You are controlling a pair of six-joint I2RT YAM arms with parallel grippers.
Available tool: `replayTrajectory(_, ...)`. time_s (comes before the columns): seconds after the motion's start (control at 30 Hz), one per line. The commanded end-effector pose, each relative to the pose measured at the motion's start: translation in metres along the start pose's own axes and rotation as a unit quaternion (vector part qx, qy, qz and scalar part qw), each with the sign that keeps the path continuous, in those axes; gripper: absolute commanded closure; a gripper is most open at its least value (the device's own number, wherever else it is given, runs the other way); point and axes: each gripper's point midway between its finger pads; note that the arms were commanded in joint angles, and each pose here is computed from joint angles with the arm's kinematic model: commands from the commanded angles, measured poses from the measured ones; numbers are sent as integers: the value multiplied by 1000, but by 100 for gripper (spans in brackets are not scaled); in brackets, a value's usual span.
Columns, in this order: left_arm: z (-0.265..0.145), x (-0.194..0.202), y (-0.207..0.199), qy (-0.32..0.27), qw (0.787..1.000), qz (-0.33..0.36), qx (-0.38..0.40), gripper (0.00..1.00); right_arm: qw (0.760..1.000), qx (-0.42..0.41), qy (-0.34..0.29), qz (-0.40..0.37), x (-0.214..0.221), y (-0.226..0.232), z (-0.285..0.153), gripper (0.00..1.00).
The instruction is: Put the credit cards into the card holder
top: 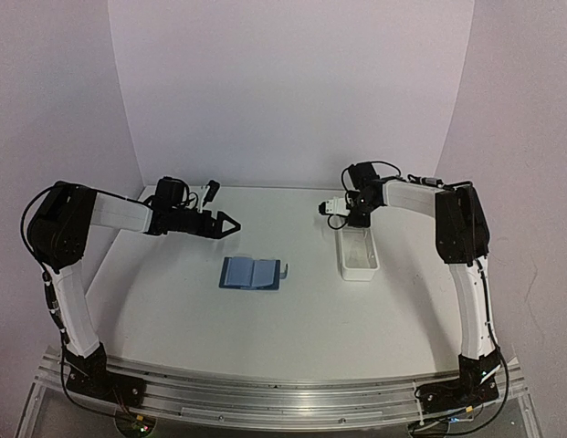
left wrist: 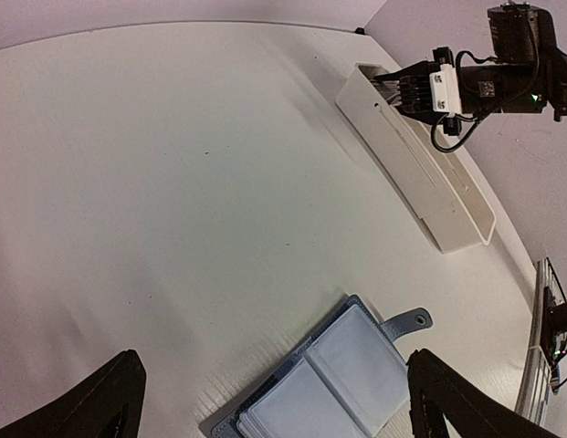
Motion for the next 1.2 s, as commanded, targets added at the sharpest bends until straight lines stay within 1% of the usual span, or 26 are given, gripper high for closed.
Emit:
replayTrajectory(0.0,-6,-21,-2,-29,999,15,4,1,997,61,-49,19,-32,-47,-40,74)
replayTrajectory(0.17,-6,-22,-2,-30,999,17,4,1,997,62,-51,20,-34,-48,-41,70)
replayTrajectory(0.27,-6,-22,-2,-30,999,16,4,1,997,60,-54,21,-35,-47,-41,72)
replayTrajectory(0.3,-6,-22,-2,-30,999,16,4,1,996,60,-54,22,-36,-47,-41,70)
replayTrajectory(0.37,-6,-22,-2,-30,999,15,4,1,997,59,-53,23,-36,-46,-40,57)
replayTrajectory(0.4,-6,-22,-2,-30,999,16,4,0,997,58,-53,23,-35,-45,-39,56)
replayTrajectory(0.47,-6,-22,-2,-30,999,17,4,1,997,55,-51,20,-34,-42,-37,59)
replayTrajectory(0.5,-6,-22,-2,-30,999,17,3,1,997,53,-50,20,-34,-41,-36,62)
replayTrajectory(0.57,-6,-22,-2,-30,999,18,3,1,997,51,-50,19,-34,-39,-34,71)
replayTrajectory(0.6,-6,-22,-2,-30,999,18,3,1,997,50,-50,19,-33,-39,-34,73)
replayTrajectory(0.63,-6,-22,-2,-30,999,18,3,0,997,50,-49,19,-33,-39,-33,73)
replayTrajectory(0.73,-7,-22,-2,-30,999,18,2,0,997,56,-47,20,-32,-42,-34,67)
replayTrajectory(0.83,-7,-22,-2,-30,999,18,3,1,997,62,-46,19,-33,-46,-39,66)
replayTrajectory(0.93,-6,-22,-2,-31,999,17,4,1,997,65,-43,15,-32,-47,-41,70)
replayTrajectory(1.0,-6,-23,-2,-32,999,19,4,1,997,63,-40,13,-30,-45,-39,77)
replayTrajectory(1.07,-6,-22,-2,-32,999,19,3,0,997,62,-40,14,-30,-44,-38,81)
replayTrajectory(1.17,-7,-23,-3,-32,999,18,4,1,997,63,-40,17,-30,-46,-39,84)
Point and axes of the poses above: each gripper's point midway between its finger pads, its own z axis out along the fingers, its own y axis along the line the jaws close on, x = y × z, and after that the axes turned 15 degrees about z, right-handed
